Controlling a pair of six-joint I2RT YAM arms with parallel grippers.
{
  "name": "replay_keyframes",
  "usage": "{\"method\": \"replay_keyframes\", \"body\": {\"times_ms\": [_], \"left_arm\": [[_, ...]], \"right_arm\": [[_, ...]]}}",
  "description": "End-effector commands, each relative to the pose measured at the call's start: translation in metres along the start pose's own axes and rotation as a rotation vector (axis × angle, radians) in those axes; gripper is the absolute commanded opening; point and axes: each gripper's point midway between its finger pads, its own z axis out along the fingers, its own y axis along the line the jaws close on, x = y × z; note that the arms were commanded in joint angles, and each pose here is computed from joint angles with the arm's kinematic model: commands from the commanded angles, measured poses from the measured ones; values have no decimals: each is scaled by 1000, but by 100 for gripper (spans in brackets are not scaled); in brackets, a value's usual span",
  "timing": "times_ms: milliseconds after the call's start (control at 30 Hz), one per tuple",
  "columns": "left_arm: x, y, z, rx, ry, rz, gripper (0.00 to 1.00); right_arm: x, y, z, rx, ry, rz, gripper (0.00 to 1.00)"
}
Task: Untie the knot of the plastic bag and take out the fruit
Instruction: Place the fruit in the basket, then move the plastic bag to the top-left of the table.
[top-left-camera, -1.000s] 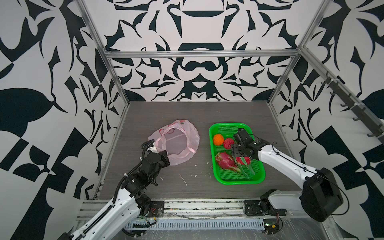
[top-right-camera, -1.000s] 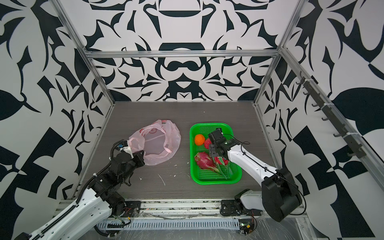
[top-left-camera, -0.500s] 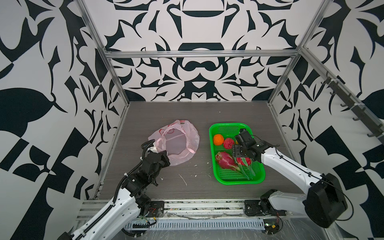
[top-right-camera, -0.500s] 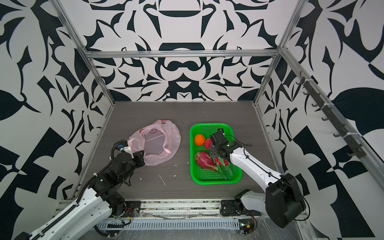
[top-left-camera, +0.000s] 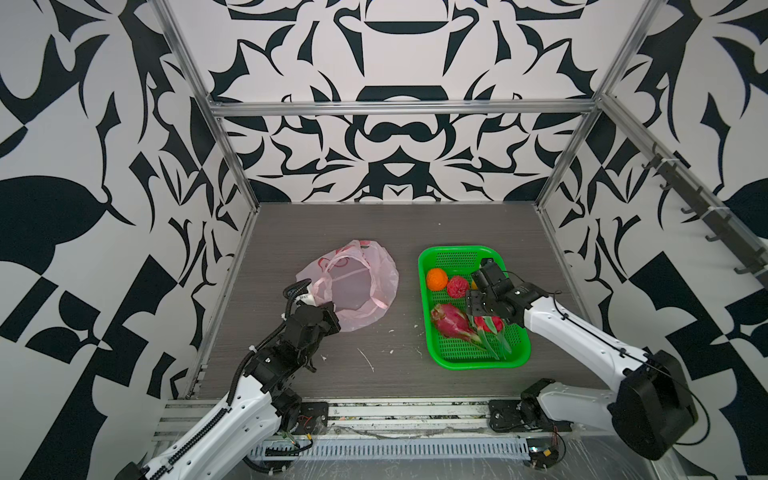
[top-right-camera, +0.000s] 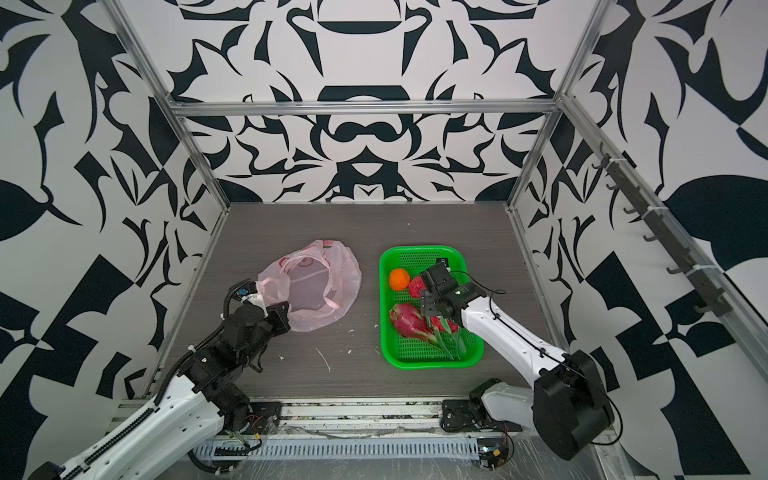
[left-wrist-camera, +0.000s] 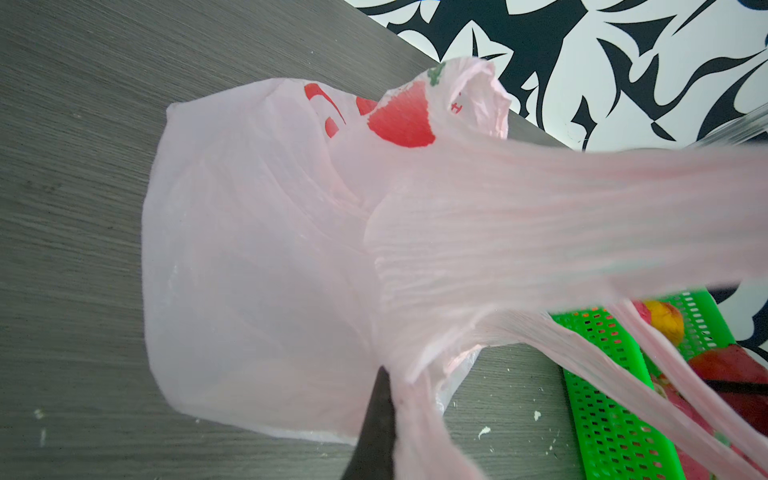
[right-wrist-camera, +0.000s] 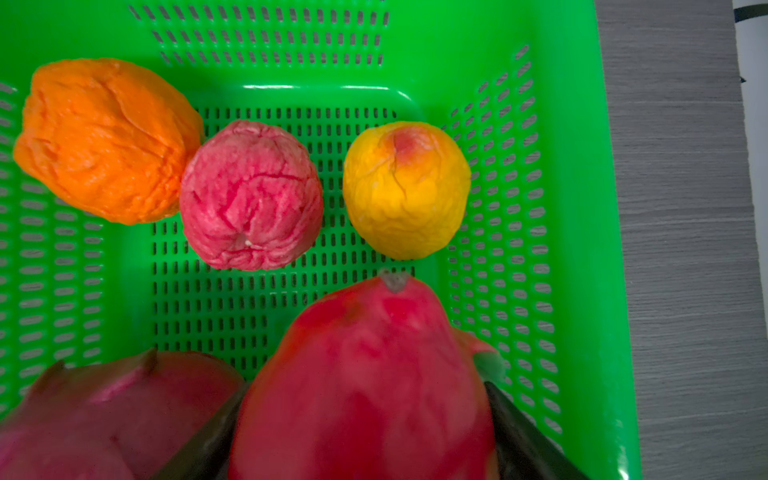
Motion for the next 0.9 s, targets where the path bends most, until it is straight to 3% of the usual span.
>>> {"method": "replay_keyframes", "body": {"times_ms": [0, 267, 333, 667, 867], "left_arm": [[2, 3, 0, -4, -6, -4, 0], [2, 3, 0, -3, -6, -3, 0], [2, 3, 0, -3, -6, -3, 0], [1, 1, 3, 3, -11, -2, 0], [2, -10, 22, 25, -15, -2, 0]], "right_arm": [[-9, -5, -7, 13, -55, 26, 79], [-5, -5, -6, 5, -48, 42, 89], [-4, -5, -5, 8, -42, 47, 97], [-14, -2, -18, -22, -78, 54, 99], [-32, 2, -36, -57, -127, 54, 99]]}}
